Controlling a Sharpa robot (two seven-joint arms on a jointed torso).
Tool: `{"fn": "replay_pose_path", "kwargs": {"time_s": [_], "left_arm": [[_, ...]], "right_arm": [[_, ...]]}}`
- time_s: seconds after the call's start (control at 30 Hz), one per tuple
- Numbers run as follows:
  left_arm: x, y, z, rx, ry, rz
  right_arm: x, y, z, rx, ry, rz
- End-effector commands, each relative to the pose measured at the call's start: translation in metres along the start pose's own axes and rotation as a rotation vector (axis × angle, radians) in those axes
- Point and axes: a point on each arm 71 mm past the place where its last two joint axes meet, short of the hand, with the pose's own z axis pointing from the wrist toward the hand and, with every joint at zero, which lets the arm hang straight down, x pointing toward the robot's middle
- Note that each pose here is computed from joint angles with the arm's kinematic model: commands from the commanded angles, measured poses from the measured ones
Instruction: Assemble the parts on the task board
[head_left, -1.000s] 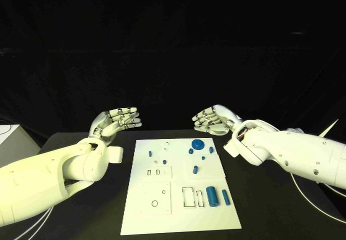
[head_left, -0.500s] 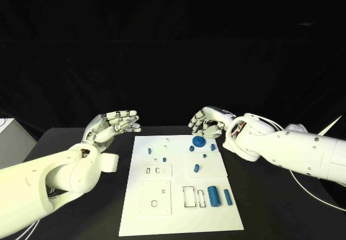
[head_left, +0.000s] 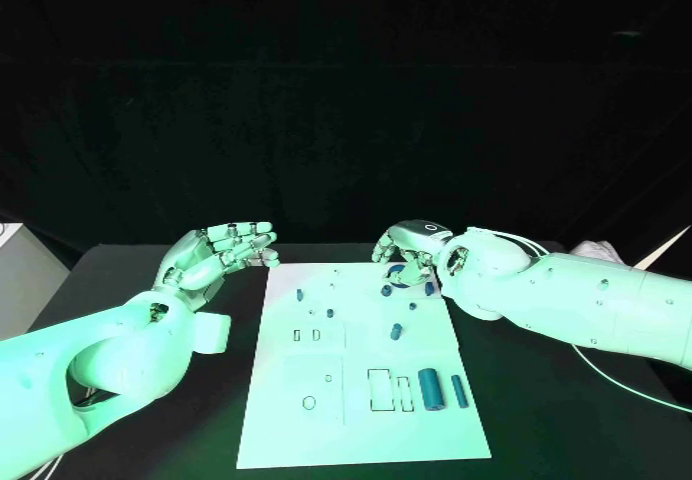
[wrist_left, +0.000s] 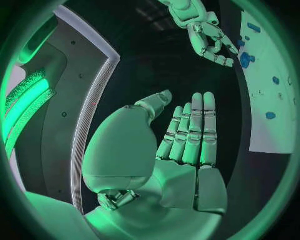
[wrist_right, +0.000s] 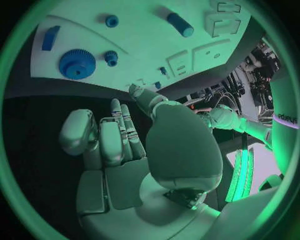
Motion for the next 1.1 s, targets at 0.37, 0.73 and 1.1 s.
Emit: {"fn": "replay_pose_path", "kwargs": {"time_s": [0.37,0.73,1.1], "left_arm": [[0.0035,-0.0049,0.0,-0.016,0.024,-0.017],[0.0022,-0.0074,0.0005,-0.016,0.024,-0.024],[0.0004,-0.008,0.0008,-0.017,0.02,-0.024]], "right_arm": [[0.017,-0.006,-0.001,0.047,0.116,-0.093],[0.022,-0.005,-0.002,0.057,0.129,-0.092],[0.024,-0.009,-0.002,0.081,0.131,-0.101]]}}
